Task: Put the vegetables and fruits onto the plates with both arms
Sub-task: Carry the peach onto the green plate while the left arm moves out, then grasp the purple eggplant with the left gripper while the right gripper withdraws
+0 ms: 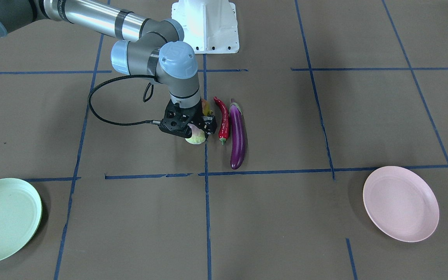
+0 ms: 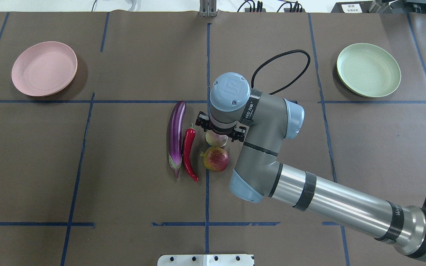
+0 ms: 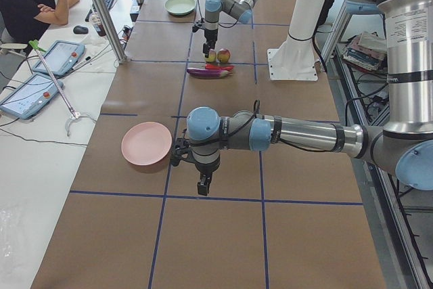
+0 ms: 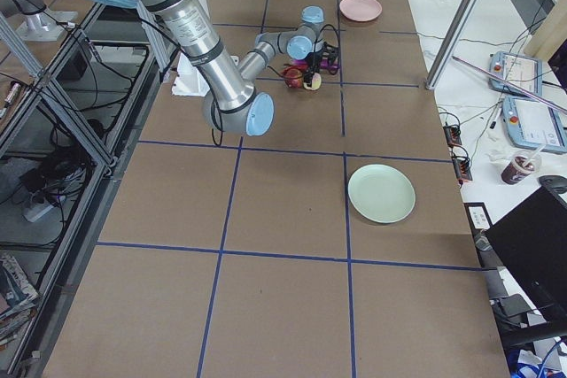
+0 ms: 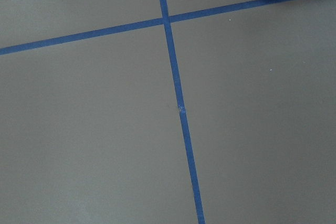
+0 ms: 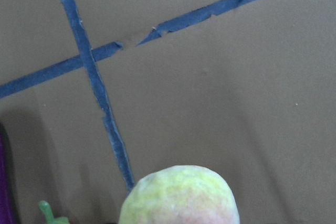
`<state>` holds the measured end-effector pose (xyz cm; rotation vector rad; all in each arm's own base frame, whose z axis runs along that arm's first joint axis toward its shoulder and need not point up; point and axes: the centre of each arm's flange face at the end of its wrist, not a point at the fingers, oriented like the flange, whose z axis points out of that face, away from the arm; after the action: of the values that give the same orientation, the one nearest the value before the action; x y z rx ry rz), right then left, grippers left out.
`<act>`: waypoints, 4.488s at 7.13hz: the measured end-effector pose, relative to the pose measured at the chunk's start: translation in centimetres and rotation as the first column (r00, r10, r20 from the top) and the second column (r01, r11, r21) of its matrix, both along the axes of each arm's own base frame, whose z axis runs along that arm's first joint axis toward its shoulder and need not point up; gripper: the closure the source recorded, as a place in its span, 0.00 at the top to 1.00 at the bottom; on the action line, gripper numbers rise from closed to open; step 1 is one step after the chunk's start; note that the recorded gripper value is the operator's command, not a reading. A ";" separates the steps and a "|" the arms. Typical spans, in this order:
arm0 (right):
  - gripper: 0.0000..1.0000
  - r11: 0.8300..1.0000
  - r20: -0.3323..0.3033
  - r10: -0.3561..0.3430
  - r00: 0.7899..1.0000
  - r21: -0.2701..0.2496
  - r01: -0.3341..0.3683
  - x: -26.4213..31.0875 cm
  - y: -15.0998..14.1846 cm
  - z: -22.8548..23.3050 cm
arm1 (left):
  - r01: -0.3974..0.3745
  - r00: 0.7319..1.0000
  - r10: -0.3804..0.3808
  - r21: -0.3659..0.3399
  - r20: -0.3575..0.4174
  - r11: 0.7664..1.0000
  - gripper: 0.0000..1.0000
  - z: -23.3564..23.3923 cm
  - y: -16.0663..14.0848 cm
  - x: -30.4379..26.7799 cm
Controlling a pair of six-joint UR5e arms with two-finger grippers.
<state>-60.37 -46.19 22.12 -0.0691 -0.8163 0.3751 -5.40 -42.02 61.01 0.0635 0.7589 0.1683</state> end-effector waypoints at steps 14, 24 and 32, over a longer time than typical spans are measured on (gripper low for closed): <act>0.00 0.954 -0.213 -0.234 0.949 0.140 0.266 40.5 -19.5 31.8 | 0.002 0.990 0.008 0.071 -0.142 0.998 1.00 -10.3 -6.5 10.0; 1.00 0.954 0.017 -0.124 0.992 0.278 0.114 40.5 -16.5 21.2 | 0.125 0.974 -0.139 -0.090 -0.180 0.988 1.00 -34.3 -10.5 54.2; 1.00 0.994 0.229 -0.073 0.971 0.101 0.051 21.6 1.5 6.9 | 0.135 0.971 -0.152 -0.101 -0.187 0.986 0.02 -33.5 -10.5 62.0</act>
<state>-38.74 -44.66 28.99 -0.0508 -1.0600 0.2718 56.56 -52.54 27.49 0.0514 0.9524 -0.0100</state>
